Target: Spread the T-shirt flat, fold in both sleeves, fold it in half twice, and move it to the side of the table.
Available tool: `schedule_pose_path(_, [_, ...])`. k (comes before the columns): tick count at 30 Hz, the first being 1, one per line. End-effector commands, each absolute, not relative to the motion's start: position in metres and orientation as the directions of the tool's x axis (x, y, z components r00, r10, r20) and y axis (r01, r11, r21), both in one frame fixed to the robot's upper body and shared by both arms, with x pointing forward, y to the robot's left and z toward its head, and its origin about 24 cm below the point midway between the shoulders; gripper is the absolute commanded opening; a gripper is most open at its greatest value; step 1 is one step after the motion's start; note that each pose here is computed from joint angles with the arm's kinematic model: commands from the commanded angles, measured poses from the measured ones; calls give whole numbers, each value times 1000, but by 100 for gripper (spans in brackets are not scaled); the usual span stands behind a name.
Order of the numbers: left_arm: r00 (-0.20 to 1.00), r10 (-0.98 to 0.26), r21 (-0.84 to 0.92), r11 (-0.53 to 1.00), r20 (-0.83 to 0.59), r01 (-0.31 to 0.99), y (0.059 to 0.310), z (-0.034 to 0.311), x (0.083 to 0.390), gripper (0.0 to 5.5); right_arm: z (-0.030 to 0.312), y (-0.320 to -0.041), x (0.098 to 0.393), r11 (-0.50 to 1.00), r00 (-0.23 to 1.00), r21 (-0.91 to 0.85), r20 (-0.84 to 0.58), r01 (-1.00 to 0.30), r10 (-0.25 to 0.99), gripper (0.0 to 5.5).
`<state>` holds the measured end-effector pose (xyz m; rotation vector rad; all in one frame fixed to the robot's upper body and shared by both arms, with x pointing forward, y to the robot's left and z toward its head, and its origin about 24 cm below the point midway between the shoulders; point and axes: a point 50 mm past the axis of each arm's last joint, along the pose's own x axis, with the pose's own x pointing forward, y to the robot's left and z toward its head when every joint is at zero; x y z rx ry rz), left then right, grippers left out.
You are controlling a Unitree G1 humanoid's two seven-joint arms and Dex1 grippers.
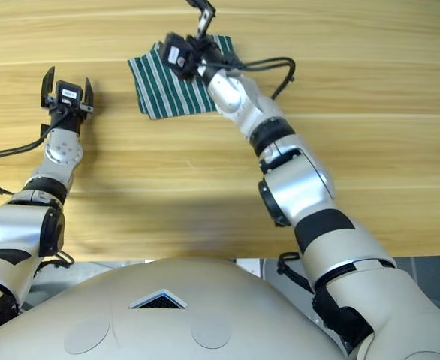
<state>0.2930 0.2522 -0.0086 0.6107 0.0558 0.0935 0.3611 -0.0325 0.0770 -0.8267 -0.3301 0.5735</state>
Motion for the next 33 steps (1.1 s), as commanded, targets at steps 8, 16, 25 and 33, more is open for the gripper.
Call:
schedule_pose_path(8, [980, 187, 459, 878, -67, -136, 241, -24, 286, 346, 41, -87, 373, 541, 942, -777, -201, -321, 270, 538])
schedule_pose_path(16, [962, 253, 410, 892, -104, -190, 248, -33, 276, 346, 21, -152, 368, 745, 957, -645, -290, -173, -28, 538])
schedule_pose_path(25, [960, 262, 407, 891, -101, -200, 251, -35, 272, 346, 15, -192, 359, 777, 948, -627, -276, -53, -158, 538])
schedule_pose_path(33, [953, 280, 412, 887, -118, -210, 252, -39, 268, 346, 51, -117, 366, 820, 983, -566, 79, -91, 164, 538])
